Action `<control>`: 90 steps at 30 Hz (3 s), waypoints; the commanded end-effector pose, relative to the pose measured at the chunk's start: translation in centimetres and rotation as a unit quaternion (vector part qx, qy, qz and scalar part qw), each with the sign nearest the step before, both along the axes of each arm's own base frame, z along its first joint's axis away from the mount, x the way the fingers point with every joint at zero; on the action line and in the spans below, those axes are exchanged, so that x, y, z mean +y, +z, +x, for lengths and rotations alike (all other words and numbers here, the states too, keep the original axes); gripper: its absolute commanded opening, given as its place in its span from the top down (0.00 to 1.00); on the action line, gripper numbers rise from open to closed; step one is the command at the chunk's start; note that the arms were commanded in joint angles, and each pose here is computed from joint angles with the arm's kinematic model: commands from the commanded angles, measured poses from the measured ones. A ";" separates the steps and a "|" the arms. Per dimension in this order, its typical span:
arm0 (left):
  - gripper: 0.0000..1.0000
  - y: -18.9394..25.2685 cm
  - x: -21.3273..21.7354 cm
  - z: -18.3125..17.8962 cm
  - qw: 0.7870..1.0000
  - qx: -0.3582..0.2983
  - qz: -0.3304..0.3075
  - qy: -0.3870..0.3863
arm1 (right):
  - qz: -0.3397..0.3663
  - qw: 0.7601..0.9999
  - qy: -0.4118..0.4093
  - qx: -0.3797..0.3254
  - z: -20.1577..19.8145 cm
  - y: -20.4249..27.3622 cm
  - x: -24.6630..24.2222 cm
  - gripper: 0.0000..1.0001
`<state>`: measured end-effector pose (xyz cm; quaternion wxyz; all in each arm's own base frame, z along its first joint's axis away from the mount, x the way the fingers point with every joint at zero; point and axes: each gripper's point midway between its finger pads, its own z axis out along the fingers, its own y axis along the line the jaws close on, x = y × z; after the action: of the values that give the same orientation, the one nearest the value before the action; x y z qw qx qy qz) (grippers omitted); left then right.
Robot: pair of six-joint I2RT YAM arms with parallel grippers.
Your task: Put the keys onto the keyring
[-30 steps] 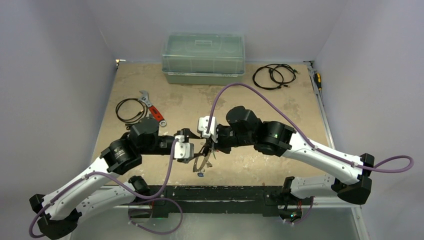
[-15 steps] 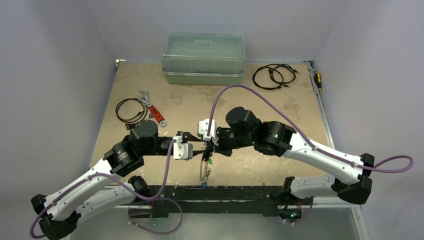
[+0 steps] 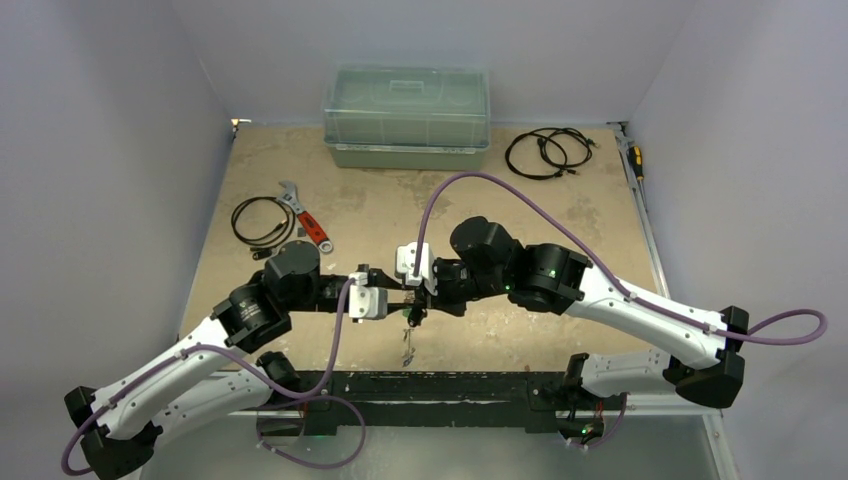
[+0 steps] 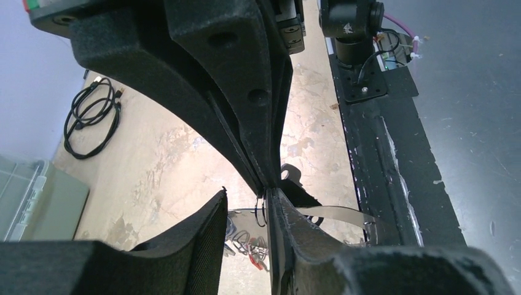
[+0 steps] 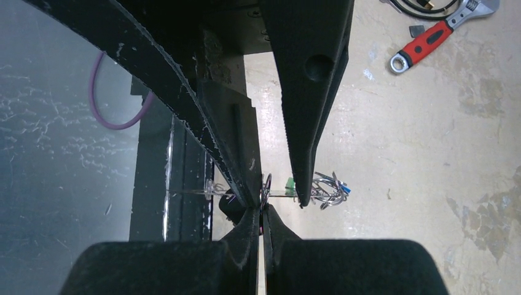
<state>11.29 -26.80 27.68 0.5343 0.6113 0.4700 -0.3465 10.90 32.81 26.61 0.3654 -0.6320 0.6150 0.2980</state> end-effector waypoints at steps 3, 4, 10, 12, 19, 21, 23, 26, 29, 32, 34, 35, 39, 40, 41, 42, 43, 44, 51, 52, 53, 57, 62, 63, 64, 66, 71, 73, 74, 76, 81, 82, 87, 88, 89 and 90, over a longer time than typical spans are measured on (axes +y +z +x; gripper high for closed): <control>0.75 0.0 -0.6 -0.6 1.000 0.012 -0.006 -0.021 | 0.062 0.998 0.025 -0.017 -0.9 3.7 0.8 1.00; 0.75 -0.2 -0.6 -0.6 1.000 0.015 -0.004 -0.021 | 0.063 0.998 0.025 -0.018 -0.8 3.8 0.8 1.00; 0.83 -0.7 -1.0 -1.0 0.999 0.029 0.001 -0.036 | 0.070 0.997 0.025 -0.020 -0.9 4.1 0.9 1.00; 0.85 -0.7 -1.0 -1.1 0.999 0.032 0.001 -0.039 | 0.073 0.997 0.025 -0.022 -0.9 4.3 0.9 1.00; 0.91 -0.8 -1.2 -1.9 0.997 0.047 0.003 -0.063 | 0.082 0.996 0.029 -0.026 -1.1 4.7 0.8 1.00; 0.95 -0.8 -1.3 -2.1 0.996 0.050 0.004 -0.068 | 0.085 0.996 0.029 -0.028 -1.1 4.9 0.8 1.00; 1.00 -0.9 -1.3 -2.2 0.996 0.049 0.006 -0.073 | 0.090 0.995 0.028 -0.032 -1.1 5.1 0.8 1.00; 1.00 -0.8 -1.3 -2.4 0.996 0.044 0.005 -0.081 | 0.101 0.994 0.027 -0.037 -1.1 5.7 0.7 1.00; 1.00 -0.7 -1.3 -2.5 0.996 0.040 0.000 -0.083 | 0.120 0.991 0.026 -0.047 -1.1 6.5 0.5 1.00; 1.00 -0.5 -1.3 -1.9 0.997 0.035 -0.012 -0.065 | 0.136 0.989 0.025 -0.051 -1.3 7.2 0.2 0.99; 1.00 0.1 -1.2 -1.6 0.998 0.030 -0.024 -0.056 | 0.141 0.988 0.021 -0.053 -1.3 7.4 -0.1 0.86; 1.00 0.3 -1.1 -1.4 0.998 0.028 -0.030 -0.051 | 0.144 0.988 0.018 -0.054 -1.3 7.5 -0.2 0.81; 1.00 1.5 -0.7 -1.1 0.997 0.022 -0.063 -0.042 | 0.151 0.987 0.010 -0.056 -1.2 7.8 -0.6 0.62; 1.00 1.8 -0.7 -1.1 0.997 0.022 -0.069 -0.041 | 0.152 0.987 0.008 -0.057 -1.2 7.8 -0.7 0.59; 1.00 2.0 -0.6 -1.0 0.996 0.022 -0.077 -0.039 | 0.154 0.986 0.006 -0.057 -1.2 7.8 -0.8 0.57; 1.00 2.2 -0.5 -1.0 0.996 0.020 -0.084 -0.038 | 0.157 0.986 0.005 -0.057 -1.2 7.8 -0.8 0.55; 1.00 2.6 -0.4 -1.0 0.995 0.017 -0.094 -0.039 | 0.158 0.986 0.003 -0.056 -1.2 7.6 -0.9 0.54; 1.00 3.2 -0.3 -0.9 0.993 0.013 -0.107 -0.038 | 0.164 0.985 0.000 -0.056 -1.2 7.6 -0.9 0.52; 1.00 5.0 0.5 -1.2 0.986 -0.003 -0.165 -0.038 | 0.201 0.978 -0.023 -0.056 -0.8 7.5 -0.9 0.51; 1.00 5.4 0.6 -1.3 0.984 -0.007 -0.173 -0.039 | 0.214 0.975 -0.018 -0.056 -1.0 7.7 -0.8 0.51; 1.00 5.6 0.7 -1.5 0.983 -0.010 -0.181 -0.041 | 0.226 0.973 -0.008 -0.049 -1.4 7.8 -0.6 0.51; 1.00 6.8 1.2 -2.3 0.974 -0.015 -0.220 -0.053 | 0.268 0.962 -0.005 -0.047 -1.8 8.7 -0.5 0.51; 1.00 7.9 1.6 -3.3 0.966 -0.012 -0.248 -0.073 | 0.288 0.956 0.004 -0.050 -2.0 9.4 -0.1 0.52; 1.00 8.0 1.7 -3.4 0.964 -0.014 -0.253 -0.075 | 0.289 0.956 0.004 -0.051 -1.9 9.5 0.0 0.52; 1.00 8.1 1.8 -3.6 0.964 -0.015 -0.256 -0.077 | 0.291 0.955 0.005 -0.051 -1.9 9.7 0.0 0.52; 1.00 8.3 1.9 -3.8 0.962 -0.017 -0.260 -0.081 | 0.291 0.955 0.005 -0.052 -1.9 9.8 0.1 0.54; 1.00 8.5 2.1 -3.9 0.961 -0.021 -0.263 -0.082 | 0.283 0.958 0.010 -0.050 -2.1 9.6 -0.1 0.62; 1.00 8.4 2.1 -4.0 0.961 -0.020 -0.262 -0.083 | 0.280 0.959 0.017 -0.047 -2.4 9.4 -0.2 0.64; 1.00 8.5 2.1 -4.1 0.961 -0.019 -0.263 -0.085 | 0.281 0.958 0.022 -0.046 -2.6 9.4 -0.2 0.65; 1.00 8.5 2.1 -4.2 0.961 -0.018 -0.263 -0.087 | 0.284 0.957 0.029 -0.043 -2.9 9.5 -0.1 0.67; 1.00 8.4 2.2 -4.1 0.961 -0.020 -0.260 -0.087 | 0.289 0.956 0.047 -0.038 -3.4 9.9 0.2 0.71; 1.00 8.4 2.2 -4.1 0.961 -0.019 -0.260 -0.087 | 0.288 0.956 0.050 -0.037 -3.5 9.9 0.3 0.72; 1.00 8.6 2.3 -4.2 0.961 -0.022 -0.263 -0.086 | 0.272 0.960 0.064 -0.034 -3.8 9.4 0.6 0.95; 1.00 8.6 2.3 -4.2 0.960 -0.023 -0.264 -0.085 | 0.269 0.960 0.063 -0.033 -3.8 9.3 0.5 0.98; 1.00 8.6 2.4 -4.2 0.961 -0.024 -0.264 -0.084 | 0.268 0.961 0.061 -0.034 -3.7 9.2 0.5 1.00; 1.00 8.7 2.4 -4.1 0.960 -0.025 -0.265 -0.083 | 0.268 0.961 0.059 -0.034 -3.7 9.1 0.4 1.00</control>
<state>7.59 -25.01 34.45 0.6328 0.5004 0.3270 -0.4922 7.79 33.39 33.89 0.5153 -0.5544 0.4809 0.4424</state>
